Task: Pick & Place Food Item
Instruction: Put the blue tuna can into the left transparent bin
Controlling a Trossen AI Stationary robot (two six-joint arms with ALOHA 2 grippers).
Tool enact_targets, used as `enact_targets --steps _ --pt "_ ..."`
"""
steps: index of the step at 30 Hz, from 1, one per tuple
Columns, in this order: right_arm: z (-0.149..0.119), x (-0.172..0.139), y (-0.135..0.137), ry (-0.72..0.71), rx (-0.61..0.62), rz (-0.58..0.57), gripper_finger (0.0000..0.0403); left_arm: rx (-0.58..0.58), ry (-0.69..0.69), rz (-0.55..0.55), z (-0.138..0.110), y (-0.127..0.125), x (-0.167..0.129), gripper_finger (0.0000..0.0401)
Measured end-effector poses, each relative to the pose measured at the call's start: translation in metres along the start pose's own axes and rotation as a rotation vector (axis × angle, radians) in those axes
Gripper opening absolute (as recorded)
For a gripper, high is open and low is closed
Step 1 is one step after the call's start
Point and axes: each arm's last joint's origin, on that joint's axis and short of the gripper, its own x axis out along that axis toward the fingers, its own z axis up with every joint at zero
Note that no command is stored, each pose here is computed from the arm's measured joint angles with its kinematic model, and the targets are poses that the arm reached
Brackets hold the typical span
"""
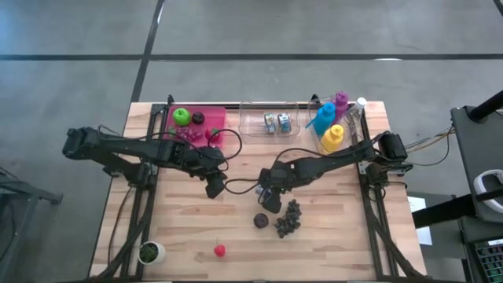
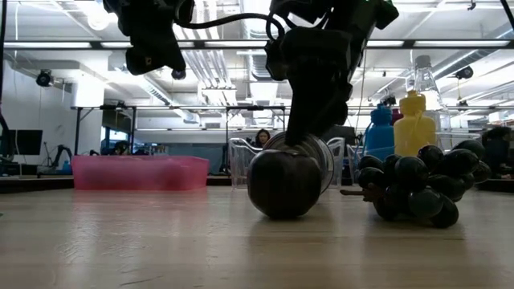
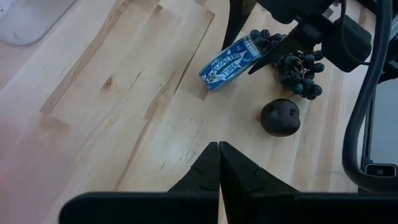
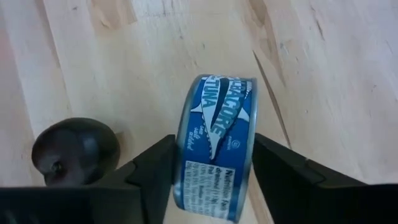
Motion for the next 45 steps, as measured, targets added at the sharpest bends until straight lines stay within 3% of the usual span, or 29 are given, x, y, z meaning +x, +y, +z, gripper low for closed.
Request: enact_targets --steps 6,17,26,36,45 --pt "0.000 0.000 0.000 -0.001 -0.001 -0.004 0.0137 0.000 0.000 0.000 0.000 0.000 0.000 0.0003" --pt "0.001 -0.005 -0.002 -0.039 -0.014 -0.050 0.0135 -0.001 -0.001 0.000 0.000 0.000 0.000 0.0003" --pt "0.024 -0.056 -0.018 -0.132 0.069 -0.099 0.0135 -0.004 -0.015 -0.010 0.000 0.000 -0.005 0.0003" --pt "0.075 -0.105 -0.074 -0.376 0.380 -0.198 0.0135 -0.012 -0.093 -0.048 0.000 0.002 -0.033 0.0003" --pt "0.115 -0.108 -0.135 -0.451 0.694 -0.225 0.0135 -0.013 -0.134 -0.038 -0.001 0.003 -0.042 0.0003"
